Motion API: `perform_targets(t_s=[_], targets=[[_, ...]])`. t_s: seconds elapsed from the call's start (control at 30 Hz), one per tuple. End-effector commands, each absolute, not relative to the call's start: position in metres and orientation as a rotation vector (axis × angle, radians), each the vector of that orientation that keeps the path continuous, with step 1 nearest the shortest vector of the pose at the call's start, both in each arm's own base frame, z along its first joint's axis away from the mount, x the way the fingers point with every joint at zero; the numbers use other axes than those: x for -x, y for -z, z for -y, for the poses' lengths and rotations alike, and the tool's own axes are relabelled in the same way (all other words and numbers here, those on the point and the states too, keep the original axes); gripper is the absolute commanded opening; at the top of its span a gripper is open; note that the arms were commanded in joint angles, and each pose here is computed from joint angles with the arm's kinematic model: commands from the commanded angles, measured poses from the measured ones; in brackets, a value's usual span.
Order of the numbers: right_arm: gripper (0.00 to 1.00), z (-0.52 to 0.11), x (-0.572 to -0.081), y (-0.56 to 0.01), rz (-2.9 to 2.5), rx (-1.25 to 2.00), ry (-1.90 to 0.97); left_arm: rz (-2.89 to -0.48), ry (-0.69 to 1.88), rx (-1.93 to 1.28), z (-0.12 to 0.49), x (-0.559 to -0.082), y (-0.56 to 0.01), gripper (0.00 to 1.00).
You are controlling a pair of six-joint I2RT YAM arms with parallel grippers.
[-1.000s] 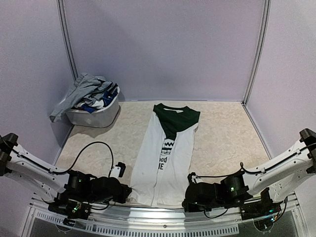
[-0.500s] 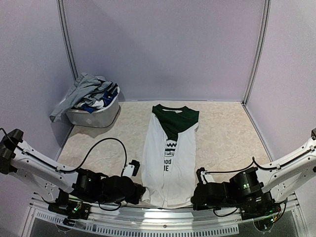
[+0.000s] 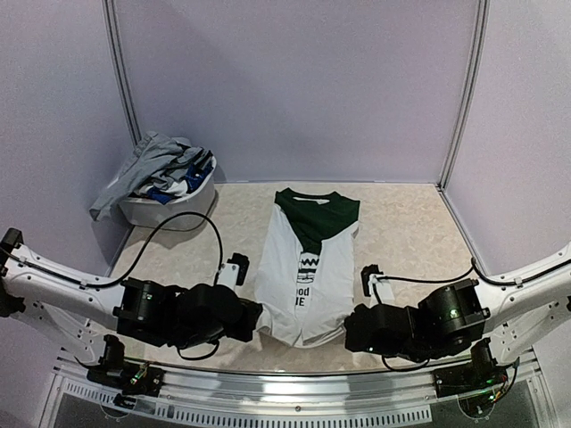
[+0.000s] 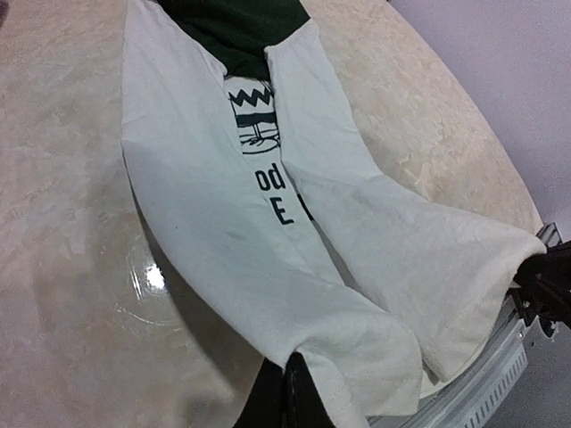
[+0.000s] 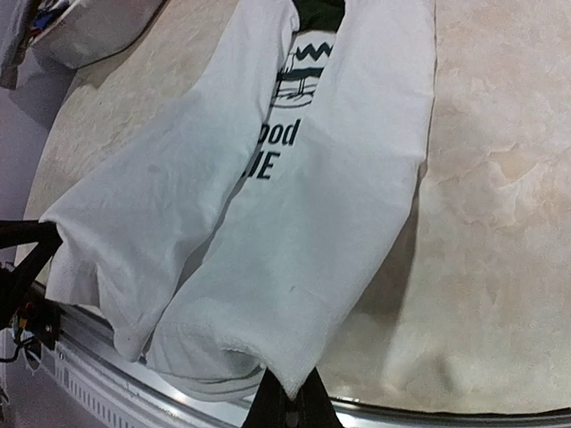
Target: Fold and stack the mixed laundry pile
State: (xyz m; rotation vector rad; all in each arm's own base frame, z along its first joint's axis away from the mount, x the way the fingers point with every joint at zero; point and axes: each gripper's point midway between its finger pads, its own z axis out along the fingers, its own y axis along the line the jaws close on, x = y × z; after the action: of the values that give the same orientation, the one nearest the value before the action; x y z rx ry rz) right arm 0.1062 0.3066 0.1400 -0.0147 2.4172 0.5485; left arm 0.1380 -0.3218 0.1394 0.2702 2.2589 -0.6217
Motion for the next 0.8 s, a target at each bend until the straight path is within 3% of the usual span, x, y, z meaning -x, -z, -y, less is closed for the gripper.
perform_targets(t_s=[0.0, 0.27, 0.77], targets=[[0.01, -0.292, -0.139, -0.159, -2.319, -0.017, -0.467, -2.226, 0.528, -0.285, 0.321, -0.159, -0.147, 0.02], [0.01, -0.292, -0.174, -0.186, -2.257, -0.032, -0.455, -2.222, 0.506, -0.266, 0.331, -0.188, -0.156, 0.02], [0.01, -0.296, -0.242, -0.176, -2.285, -0.065, -0.409, -2.255, 0.397, -0.265, 0.340, -0.251, -0.143, 0.02]])
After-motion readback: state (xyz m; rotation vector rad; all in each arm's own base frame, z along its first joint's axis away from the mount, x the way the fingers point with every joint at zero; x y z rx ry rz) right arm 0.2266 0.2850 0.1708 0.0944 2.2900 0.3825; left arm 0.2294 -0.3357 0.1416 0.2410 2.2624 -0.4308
